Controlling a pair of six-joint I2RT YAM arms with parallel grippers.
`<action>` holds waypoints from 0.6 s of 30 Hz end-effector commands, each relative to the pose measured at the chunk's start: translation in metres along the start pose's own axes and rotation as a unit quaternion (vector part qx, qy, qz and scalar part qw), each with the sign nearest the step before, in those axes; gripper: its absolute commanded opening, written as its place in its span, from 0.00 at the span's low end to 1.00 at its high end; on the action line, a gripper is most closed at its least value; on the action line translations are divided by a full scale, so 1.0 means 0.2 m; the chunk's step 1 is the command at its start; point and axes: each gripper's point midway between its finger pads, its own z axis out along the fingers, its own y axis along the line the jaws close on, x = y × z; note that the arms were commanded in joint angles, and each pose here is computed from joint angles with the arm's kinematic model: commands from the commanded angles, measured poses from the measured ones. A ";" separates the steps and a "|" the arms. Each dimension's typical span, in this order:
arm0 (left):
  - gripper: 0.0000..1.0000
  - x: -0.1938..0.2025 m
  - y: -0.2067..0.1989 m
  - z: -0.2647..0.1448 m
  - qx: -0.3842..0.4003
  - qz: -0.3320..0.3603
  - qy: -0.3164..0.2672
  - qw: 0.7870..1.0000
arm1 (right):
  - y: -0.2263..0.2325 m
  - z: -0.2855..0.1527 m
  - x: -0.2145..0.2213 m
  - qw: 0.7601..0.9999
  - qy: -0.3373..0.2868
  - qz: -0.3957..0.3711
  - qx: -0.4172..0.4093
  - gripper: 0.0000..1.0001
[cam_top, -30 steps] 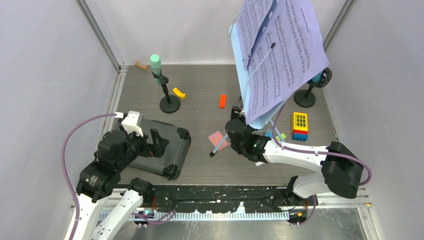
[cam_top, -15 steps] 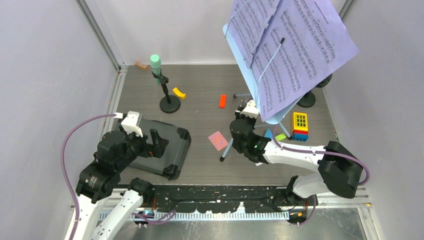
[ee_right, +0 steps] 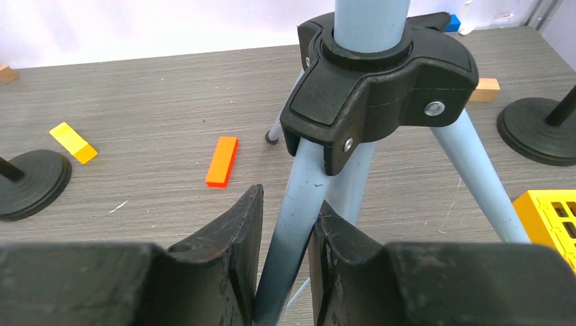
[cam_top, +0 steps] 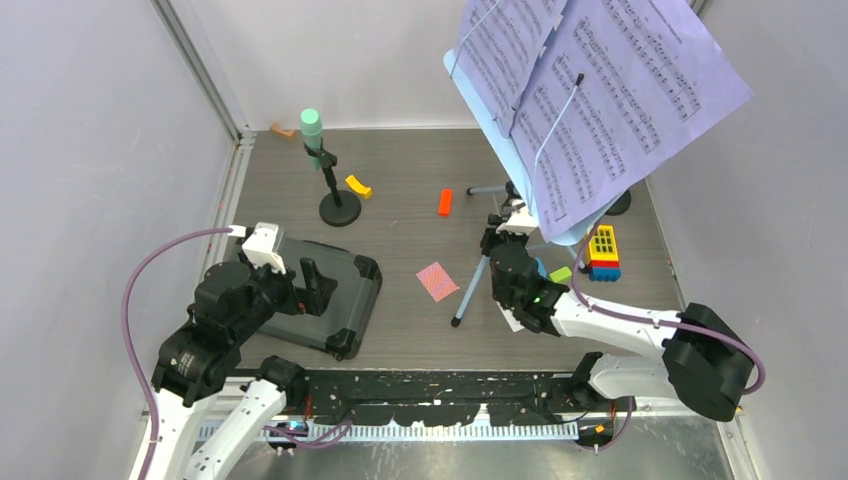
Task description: Pack up the instrument practice props
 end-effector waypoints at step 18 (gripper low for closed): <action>0.95 -0.06 -0.01 0.01 0.003 0.003 -0.024 1.000 | -0.14 -0.06 0.12 0.996 0.067 -0.058 -0.029 0.72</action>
